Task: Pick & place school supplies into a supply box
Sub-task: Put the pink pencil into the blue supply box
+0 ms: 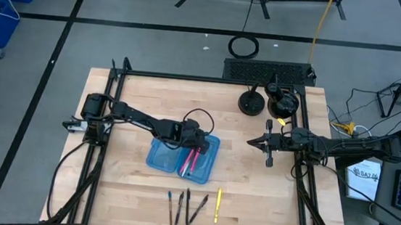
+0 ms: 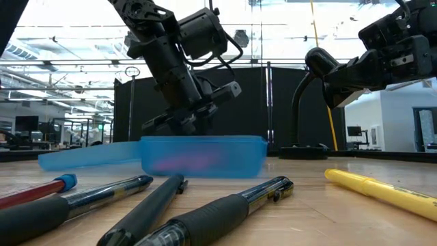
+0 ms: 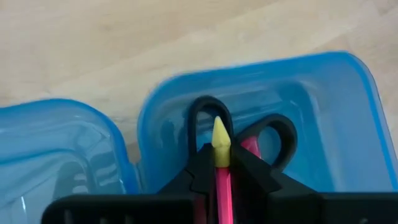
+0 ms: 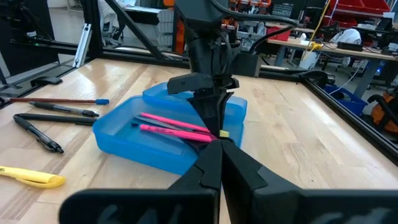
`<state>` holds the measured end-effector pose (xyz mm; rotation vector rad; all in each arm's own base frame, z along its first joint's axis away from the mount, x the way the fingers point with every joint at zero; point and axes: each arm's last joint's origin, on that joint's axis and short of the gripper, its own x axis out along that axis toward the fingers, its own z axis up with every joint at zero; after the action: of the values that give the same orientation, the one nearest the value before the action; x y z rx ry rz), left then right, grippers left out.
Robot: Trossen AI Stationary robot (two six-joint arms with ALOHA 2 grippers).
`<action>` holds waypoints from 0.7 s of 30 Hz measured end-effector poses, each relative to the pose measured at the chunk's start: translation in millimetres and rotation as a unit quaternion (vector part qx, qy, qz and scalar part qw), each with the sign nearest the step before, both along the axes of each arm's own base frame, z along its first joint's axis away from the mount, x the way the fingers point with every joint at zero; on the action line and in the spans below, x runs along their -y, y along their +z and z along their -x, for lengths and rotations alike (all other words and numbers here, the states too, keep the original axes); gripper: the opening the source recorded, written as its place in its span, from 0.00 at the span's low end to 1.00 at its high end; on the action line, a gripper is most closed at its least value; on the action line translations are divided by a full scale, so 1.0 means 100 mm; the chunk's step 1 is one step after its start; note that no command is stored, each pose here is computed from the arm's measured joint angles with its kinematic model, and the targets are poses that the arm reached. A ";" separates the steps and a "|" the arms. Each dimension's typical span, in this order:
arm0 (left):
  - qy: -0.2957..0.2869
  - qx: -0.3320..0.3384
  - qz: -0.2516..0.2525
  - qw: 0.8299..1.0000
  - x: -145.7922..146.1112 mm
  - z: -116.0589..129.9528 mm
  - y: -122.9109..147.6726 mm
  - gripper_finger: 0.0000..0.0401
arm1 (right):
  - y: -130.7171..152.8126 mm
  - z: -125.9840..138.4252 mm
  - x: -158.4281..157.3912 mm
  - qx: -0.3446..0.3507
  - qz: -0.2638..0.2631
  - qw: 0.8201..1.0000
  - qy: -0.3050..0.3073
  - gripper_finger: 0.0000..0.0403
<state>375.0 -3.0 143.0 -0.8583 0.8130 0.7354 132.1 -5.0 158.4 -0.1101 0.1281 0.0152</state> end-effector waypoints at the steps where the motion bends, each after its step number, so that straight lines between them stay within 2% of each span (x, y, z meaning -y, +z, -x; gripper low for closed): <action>1: -0.001 0.000 0.009 1.000 -0.01 0.00 0.00 0.12 | 0.00 0.00 0.00 0.000 0.000 1.000 0.000 0.00; 5: 0.002 0.002 0.023 1.000 0.00 0.00 0.00 0.17 | -0.01 0.00 0.00 -0.004 -0.001 1.000 0.000 0.00; 15: 0.024 0.013 0.027 0.999 0.01 -0.01 0.01 0.44 | -0.05 0.01 0.00 -0.025 0.000 1.000 0.000 0.00; 21: 0.020 0.038 0.022 0.999 0.00 0.01 0.18 0.49 | -0.05 0.01 0.00 -0.024 -0.001 1.000 0.000 0.00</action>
<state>373.6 -3.2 161.3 -0.9383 0.7475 0.7174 131.4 -5.0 153.8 -0.1070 0.1754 0.0179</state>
